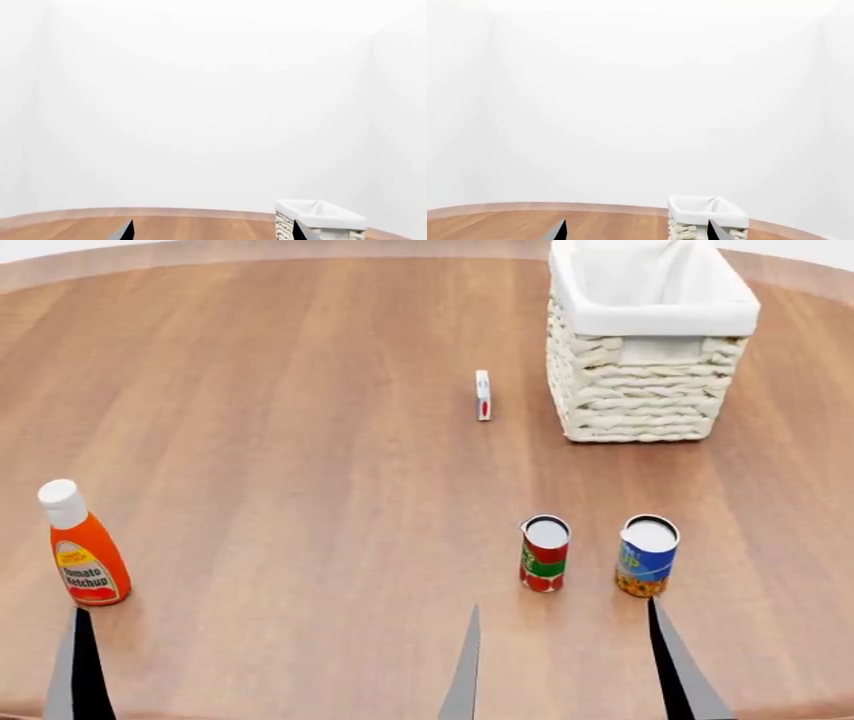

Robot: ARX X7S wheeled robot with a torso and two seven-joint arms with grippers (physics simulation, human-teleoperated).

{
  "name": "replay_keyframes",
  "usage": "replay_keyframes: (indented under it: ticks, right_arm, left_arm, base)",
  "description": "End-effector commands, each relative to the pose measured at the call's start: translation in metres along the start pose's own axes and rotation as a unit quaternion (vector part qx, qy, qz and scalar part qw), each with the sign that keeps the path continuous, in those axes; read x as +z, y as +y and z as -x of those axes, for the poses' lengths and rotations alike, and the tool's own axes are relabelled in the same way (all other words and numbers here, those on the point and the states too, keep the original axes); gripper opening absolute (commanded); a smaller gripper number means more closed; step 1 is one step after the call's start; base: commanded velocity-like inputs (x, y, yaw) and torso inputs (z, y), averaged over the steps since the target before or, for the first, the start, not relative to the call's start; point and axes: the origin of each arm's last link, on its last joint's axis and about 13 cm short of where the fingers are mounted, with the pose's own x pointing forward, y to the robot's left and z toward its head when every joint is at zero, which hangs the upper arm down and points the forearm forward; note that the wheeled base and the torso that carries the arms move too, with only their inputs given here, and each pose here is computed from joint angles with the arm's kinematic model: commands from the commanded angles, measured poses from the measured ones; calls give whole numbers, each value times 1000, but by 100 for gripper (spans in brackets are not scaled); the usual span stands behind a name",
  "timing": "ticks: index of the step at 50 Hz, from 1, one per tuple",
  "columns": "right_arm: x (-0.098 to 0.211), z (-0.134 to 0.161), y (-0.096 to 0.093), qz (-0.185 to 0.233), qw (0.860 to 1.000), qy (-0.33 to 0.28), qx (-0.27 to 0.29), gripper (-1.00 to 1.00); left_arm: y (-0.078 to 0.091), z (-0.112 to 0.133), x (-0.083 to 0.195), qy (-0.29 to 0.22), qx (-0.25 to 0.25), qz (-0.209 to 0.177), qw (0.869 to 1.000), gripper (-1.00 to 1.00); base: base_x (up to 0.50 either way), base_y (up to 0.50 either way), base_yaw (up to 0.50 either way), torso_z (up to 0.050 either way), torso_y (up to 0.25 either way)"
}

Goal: Pick up the cream cheese box, and put it in the basket.

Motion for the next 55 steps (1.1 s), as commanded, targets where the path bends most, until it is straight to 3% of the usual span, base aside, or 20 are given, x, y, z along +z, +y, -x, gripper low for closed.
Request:
replay_keyframes:
  ticks: [1, 12, 37, 40, 55]
  right_arm:
    - [-1, 0, 0, -3, 1000, 0, 0, 100]
    - [0, 0, 0, -11, 1000, -2, -3, 100]
    - [-2, -2, 0, 15, 1000, -1, -11, 100]
    - [-2, -1, 1, -1, 1000, 7, -8, 100]
    - [-2, -2, 0, -7, 1000, 9, -10, 100]
  left_arm:
    - [-1, 1, 0, -2, -4, -3, 1000, 100]
    - [-1, 1, 0, -3, -4, -5, 1000, 100]
    - [-2, 2, 1, -3, -4, -6, 1000, 100]
    - [-2, 2, 0, -2, -4, -6, 1000, 100]
    - [-2, 1, 1, -2, -4, -5, 1000, 100]
  base:
    - [0, 215, 0, 0, 0]
    - [0, 195, 0, 0, 0]
    - [0, 0, 0, 0, 0]
    - [0, 0, 0, 0, 0]
    - [0, -1, 0, 0, 0]
